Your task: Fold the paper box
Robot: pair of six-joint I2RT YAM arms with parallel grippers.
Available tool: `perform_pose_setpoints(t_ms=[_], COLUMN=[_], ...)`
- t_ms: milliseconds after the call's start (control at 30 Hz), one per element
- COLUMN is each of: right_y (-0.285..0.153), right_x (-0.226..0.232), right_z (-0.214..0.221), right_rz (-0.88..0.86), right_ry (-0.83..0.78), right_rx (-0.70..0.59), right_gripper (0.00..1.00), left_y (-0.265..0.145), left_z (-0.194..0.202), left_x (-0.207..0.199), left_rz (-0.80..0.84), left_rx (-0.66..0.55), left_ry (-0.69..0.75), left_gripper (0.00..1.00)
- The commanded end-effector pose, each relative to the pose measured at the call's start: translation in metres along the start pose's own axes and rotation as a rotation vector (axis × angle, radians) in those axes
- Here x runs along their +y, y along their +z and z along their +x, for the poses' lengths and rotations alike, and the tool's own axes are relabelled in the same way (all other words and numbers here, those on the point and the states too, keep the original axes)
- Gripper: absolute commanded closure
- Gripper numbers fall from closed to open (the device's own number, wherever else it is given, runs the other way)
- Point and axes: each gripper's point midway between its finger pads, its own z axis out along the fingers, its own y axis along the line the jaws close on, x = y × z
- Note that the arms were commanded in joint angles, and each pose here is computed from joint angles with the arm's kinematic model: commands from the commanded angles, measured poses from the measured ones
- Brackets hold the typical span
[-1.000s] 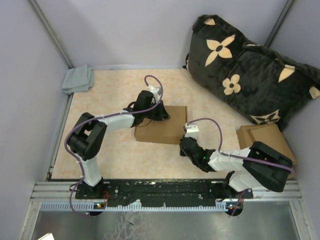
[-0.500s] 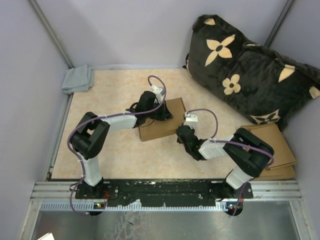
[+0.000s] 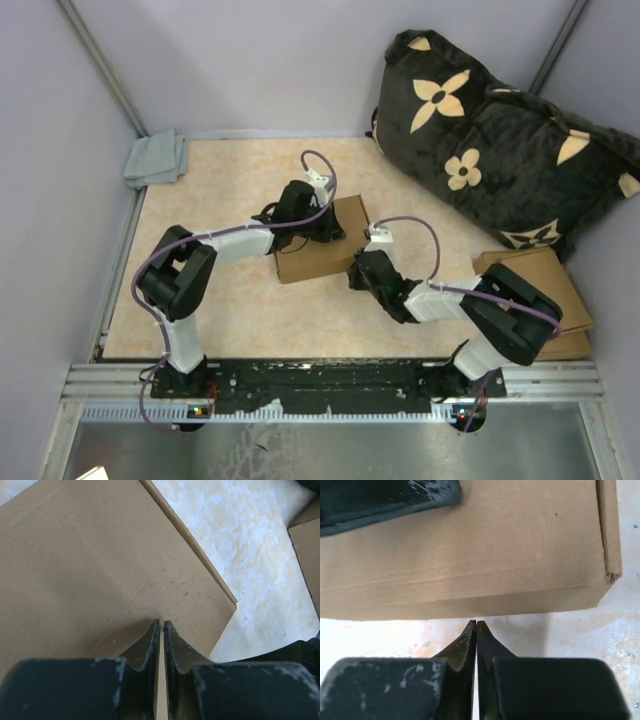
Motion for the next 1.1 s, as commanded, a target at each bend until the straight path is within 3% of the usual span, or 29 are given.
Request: perform_pose_setpoints(t_ms=[0,167,233,300,367,400,433,467,500,800,1067], right_y=[-0.023,-0.056,-0.068,-0.079,-0.087,-0.091,-0.094,-0.096,-0.098,-0.095,-0.1], right_x=[0.036,0.03,0.021,0.009,-0.007,-0.015,-0.022,-0.026,-0.028,-0.034,-0.03], right_z=[-0.034,-0.071,-0.09,-0.107,-0.12,-0.124,-0.129,-0.131,-0.132,-0.119,-0.123], right_rz=[-0.159,-0.141,-0.103,-0.044,0.046,0.092,0.136,0.162,0.18,0.228,0.197], right_ry=[0.043,-0.076,-0.112,-0.13,-0.132,-0.134,-0.141,-0.148,-0.15,-0.171,-0.145], right_rx=[-0.067,-0.155,-0.214,-0.268,-0.307,-0.313,-0.321,-0.319,-0.313,-0.214,-0.242], right_gripper=[1.0,0.99,0.89,0.61,0.15,0.03,0.01,0.01,0.01,0.01,0.01], left_y=[-0.023,-0.078,-0.104,-0.128,-0.15,-0.159,-0.168,-0.175,-0.182,-0.221,-0.226], left_z=[0.004,-0.045,-0.054,-0.055,-0.048,-0.043,-0.035,-0.028,-0.021,0.002,0.005], left_x=[-0.001,-0.006,-0.003,0.004,0.016,0.021,0.028,0.032,0.035,0.044,0.043], left_rz=[-0.056,-0.159,-0.209,-0.267,-0.328,-0.354,-0.384,-0.398,-0.405,-0.451,-0.446], left_rx=[0.037,-0.149,-0.225,-0.288,-0.327,-0.34,-0.352,-0.36,-0.37,-0.411,-0.413], left_ry=[0.036,0.096,0.102,0.096,0.079,0.066,0.056,0.04,0.03,0.01,0.008], left_gripper=[0.84,0.63,0.49,0.38,0.29,0.26,0.19,0.04,0.01,0.0,0.0])
